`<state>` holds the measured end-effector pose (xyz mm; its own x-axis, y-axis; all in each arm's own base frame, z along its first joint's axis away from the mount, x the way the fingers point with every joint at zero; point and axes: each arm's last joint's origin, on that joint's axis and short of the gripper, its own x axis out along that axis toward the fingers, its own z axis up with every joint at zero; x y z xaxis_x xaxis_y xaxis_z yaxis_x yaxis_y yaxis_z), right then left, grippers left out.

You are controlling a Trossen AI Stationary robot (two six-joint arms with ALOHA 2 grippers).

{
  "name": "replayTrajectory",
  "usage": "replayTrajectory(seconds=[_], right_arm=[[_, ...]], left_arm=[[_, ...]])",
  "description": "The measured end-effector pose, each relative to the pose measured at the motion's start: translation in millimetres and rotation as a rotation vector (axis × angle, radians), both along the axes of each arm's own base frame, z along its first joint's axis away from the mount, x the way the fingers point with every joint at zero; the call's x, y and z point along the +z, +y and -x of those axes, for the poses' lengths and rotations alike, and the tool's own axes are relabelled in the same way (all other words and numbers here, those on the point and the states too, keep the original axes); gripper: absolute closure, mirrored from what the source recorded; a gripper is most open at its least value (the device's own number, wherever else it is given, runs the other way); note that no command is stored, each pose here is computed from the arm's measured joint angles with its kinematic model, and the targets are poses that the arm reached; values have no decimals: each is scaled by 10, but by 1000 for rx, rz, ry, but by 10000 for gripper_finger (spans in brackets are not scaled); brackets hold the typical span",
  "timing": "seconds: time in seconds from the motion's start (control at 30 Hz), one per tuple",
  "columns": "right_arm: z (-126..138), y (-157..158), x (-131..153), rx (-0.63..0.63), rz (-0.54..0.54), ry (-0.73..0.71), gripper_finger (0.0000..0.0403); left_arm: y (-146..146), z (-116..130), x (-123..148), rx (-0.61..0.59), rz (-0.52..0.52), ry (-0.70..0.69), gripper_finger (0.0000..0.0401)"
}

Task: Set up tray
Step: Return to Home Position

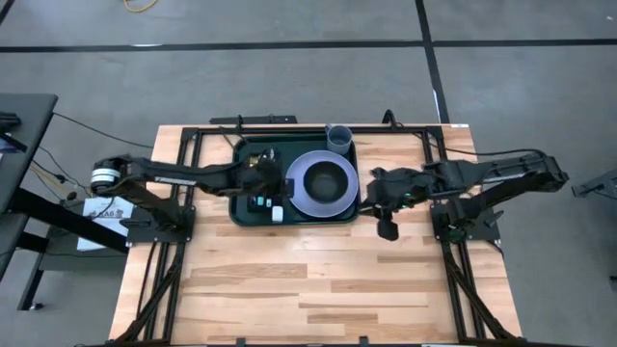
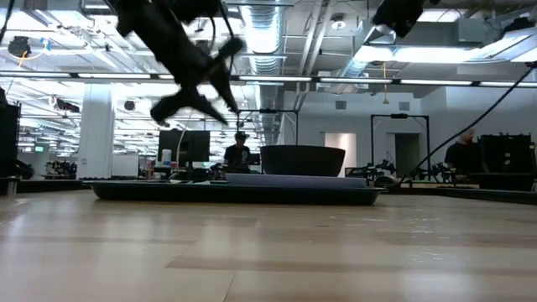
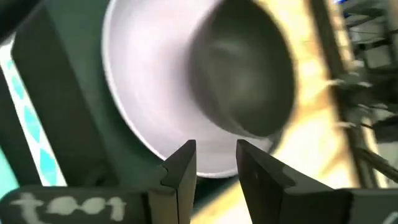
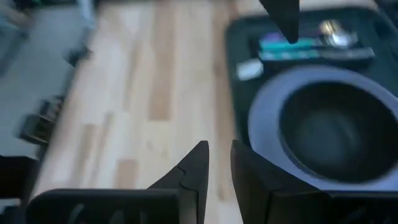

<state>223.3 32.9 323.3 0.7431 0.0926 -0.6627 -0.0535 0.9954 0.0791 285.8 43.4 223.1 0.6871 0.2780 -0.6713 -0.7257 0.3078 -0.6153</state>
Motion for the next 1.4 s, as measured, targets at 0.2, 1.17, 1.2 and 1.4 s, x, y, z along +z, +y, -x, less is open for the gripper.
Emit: replayTrajectory(seconds=[0.2,1.17,1.2,1.4], right_arm=[[378,36,-61,69,-72,-325,343],[1485,-176,-648,124,-179,-1242,343],[1507,-182,-671,117,-172,-1258,343],[1515,-188,-760,105,-102,-1272,343]], left_arm=[[-303,145,325,-29,-95,-107,301],[-640,296,437,-119,-57,-126,301],[-640,296,437,-123,-62,-125,301],[-637,309,418,-132,-78,-97,301]])
